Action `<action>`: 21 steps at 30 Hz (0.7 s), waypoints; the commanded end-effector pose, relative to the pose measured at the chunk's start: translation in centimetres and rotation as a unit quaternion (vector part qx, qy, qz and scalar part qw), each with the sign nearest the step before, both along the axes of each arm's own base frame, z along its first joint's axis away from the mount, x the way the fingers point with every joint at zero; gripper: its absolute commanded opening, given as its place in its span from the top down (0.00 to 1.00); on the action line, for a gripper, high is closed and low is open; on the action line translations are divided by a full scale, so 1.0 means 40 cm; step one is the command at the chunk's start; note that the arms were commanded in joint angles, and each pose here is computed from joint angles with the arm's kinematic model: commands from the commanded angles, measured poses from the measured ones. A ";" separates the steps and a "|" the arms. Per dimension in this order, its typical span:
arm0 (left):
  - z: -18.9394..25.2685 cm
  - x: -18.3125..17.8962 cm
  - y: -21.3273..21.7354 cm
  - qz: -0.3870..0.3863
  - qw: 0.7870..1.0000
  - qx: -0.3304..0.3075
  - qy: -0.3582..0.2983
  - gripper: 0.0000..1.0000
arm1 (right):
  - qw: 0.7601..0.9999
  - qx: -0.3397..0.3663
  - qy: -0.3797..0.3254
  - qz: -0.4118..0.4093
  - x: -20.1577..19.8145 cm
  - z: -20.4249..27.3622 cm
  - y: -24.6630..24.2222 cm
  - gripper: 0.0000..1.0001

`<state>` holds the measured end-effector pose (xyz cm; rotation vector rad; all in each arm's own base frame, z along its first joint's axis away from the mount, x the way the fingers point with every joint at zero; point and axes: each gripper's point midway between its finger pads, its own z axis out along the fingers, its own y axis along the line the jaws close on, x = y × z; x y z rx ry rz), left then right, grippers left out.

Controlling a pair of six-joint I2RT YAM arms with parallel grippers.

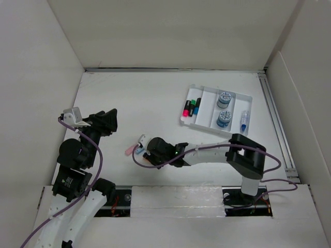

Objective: Organize the desk

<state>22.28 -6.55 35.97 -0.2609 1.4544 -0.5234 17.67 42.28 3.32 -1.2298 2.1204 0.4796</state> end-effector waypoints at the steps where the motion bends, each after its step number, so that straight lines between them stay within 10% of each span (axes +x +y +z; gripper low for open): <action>1: 0.041 -0.003 -0.001 -0.003 1.000 -0.005 -0.023 0.47 | 0.997 0.075 -0.023 -0.028 -0.003 0.158 -0.016 0.73; 6: 0.037 0.002 -0.010 -0.010 1.000 -0.002 -0.019 0.47 | 0.959 0.181 -0.066 -0.210 0.195 0.305 -0.139 0.79; 11: 0.033 0.003 -0.014 -0.015 1.000 -0.001 -0.017 0.47 | 0.862 0.226 -0.084 -0.446 0.432 0.340 -0.374 0.81; 18: 0.037 -0.002 -0.012 -0.015 1.000 -0.001 -0.022 0.47 | 0.767 0.202 -0.093 -0.602 0.584 0.281 -0.636 0.77; 21: 0.037 -0.001 -0.013 -0.015 1.000 -0.001 -0.020 0.47 | 0.762 0.199 -0.071 -0.613 0.610 0.245 -0.679 0.74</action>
